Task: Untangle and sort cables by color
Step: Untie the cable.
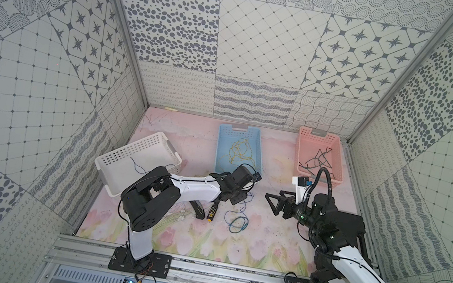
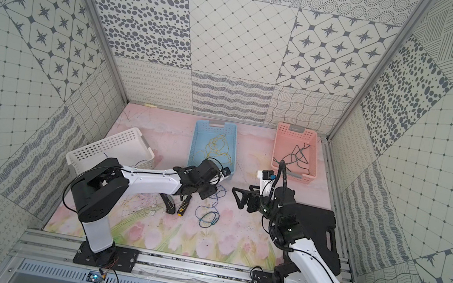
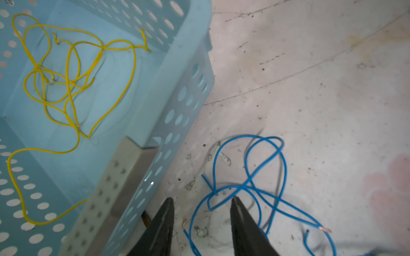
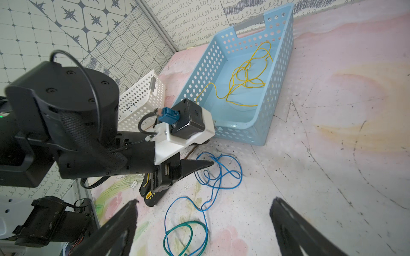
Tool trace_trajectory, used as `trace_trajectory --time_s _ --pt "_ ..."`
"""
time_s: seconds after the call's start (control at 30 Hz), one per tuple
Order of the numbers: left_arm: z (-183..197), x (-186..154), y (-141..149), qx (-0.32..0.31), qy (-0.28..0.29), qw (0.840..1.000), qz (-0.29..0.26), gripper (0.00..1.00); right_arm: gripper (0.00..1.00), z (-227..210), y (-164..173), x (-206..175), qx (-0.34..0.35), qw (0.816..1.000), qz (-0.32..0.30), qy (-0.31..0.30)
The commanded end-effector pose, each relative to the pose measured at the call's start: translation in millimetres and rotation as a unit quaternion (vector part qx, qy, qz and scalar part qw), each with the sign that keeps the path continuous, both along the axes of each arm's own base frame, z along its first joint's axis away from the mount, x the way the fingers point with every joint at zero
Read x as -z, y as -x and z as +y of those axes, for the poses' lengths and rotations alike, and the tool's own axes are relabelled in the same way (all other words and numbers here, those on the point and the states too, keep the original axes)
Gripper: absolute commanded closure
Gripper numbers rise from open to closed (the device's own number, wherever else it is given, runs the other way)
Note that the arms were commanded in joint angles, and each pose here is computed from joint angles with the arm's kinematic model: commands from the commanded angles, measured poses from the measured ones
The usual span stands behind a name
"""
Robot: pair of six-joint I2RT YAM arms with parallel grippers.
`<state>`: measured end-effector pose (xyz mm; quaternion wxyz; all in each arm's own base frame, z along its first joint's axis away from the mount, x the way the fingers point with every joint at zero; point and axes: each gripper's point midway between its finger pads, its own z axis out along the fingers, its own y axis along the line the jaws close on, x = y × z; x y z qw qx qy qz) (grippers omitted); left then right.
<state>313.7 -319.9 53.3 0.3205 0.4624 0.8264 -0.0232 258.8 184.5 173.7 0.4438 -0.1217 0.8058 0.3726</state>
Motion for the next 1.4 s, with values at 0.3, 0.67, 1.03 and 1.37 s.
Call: trace_trajectory --time_s 0.3,0.67,1.03,1.37 --pt "-23 -9 3 0.025 0.064 0.997 0.044 1.0 0.05 0 2 -13 -0.004 0.999 -0.032 -0.01" --pt "1 -175 30 0.0 0.268 0.963 -0.021 1.0 0.04 -3 6 -26 0.0 0.998 -0.059 -0.021" --pt "44 -329 54 -0.056 0.466 0.883 -0.012 1.0 0.03 57 30 -32 -0.164 0.978 -0.045 -0.117" --pt "33 -349 77 -0.016 0.499 0.865 0.049 1.0 0.01 71 24 -35 -0.118 0.985 -0.108 -0.057"
